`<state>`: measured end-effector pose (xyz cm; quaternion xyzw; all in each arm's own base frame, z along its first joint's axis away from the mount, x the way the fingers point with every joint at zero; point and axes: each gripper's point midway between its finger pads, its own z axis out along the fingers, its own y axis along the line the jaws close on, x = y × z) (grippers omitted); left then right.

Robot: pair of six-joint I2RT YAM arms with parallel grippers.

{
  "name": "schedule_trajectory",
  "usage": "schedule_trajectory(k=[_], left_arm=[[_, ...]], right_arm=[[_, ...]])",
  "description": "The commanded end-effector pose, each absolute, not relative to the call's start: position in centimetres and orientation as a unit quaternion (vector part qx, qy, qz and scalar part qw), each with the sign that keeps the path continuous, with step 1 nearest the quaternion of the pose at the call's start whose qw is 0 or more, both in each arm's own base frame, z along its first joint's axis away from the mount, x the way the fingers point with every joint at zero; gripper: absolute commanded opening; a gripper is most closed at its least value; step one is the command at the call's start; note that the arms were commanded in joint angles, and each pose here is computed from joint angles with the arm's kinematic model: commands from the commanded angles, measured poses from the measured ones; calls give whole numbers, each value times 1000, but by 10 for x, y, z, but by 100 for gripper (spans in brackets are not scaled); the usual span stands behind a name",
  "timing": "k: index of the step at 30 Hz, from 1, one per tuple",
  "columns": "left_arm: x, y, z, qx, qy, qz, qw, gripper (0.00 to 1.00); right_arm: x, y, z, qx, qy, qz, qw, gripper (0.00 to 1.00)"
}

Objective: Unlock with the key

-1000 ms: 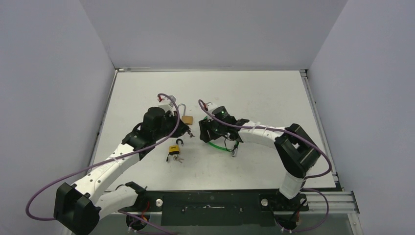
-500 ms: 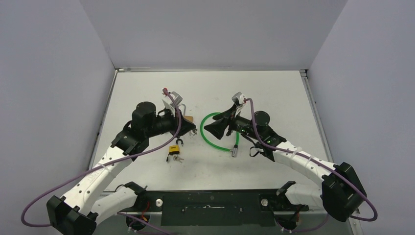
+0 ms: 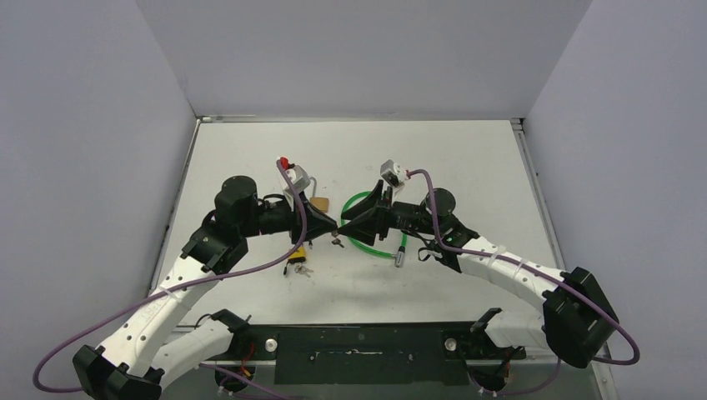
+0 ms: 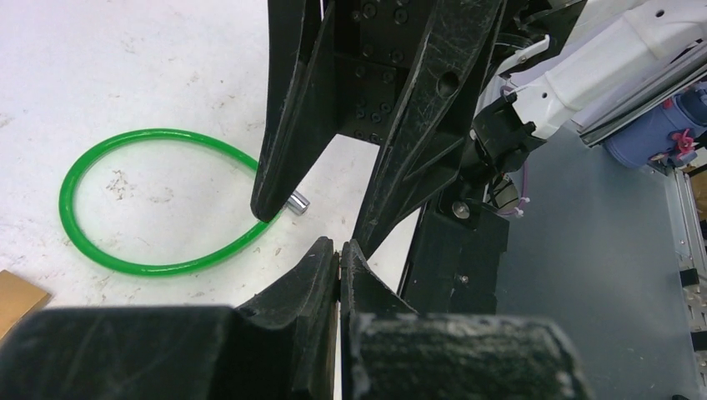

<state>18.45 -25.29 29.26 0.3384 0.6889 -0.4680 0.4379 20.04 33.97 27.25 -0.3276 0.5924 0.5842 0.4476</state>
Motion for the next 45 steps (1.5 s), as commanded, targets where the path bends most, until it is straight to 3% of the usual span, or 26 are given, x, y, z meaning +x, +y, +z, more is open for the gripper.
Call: schedule_trajectory(k=[1, 6, 15, 20, 24, 29, 30, 31, 34, 35, 45], left_arm=[[179, -256, 326, 366, 640, -481, 475, 0], [180, -258, 326, 362, 639, -487, 473, 0], [179, -260, 328, 360, 631, -498, 473, 0], [179, -261, 330, 356, 627, -503, 475, 0], [180, -261, 330, 351, 627, -505, 478, 0], [186, -259, 330, 332, 635, -499, 488, 0], [190, -258, 330, 322, 641, -494, 492, 5], [196, -256, 328, 307, 652, -484, 496, 21], [225, -242, 320, 244, 694, -430, 523, 55], [232, -238, 318, 229, 704, -415, 529, 60], [285, -234, 279, 123, 792, -313, 510, 63]], right_arm=[[190, 344, 297, -359, 542, 602, 464, 48], [187, 348, 297, -367, 538, 608, 454, 30], [186, 353, 296, -370, 539, 612, 446, 27], [182, 353, 298, -373, 533, 617, 441, 18], [179, 353, 300, -378, 529, 623, 435, 1], [182, 351, 303, -366, 532, 619, 448, 0], [185, 349, 302, -359, 536, 615, 454, 0], [189, 348, 300, -351, 543, 610, 458, 0], [207, 338, 285, -317, 577, 589, 469, 0], [214, 333, 280, -302, 591, 582, 470, 0], [265, 234, 187, -76, 766, 417, 483, 0]])
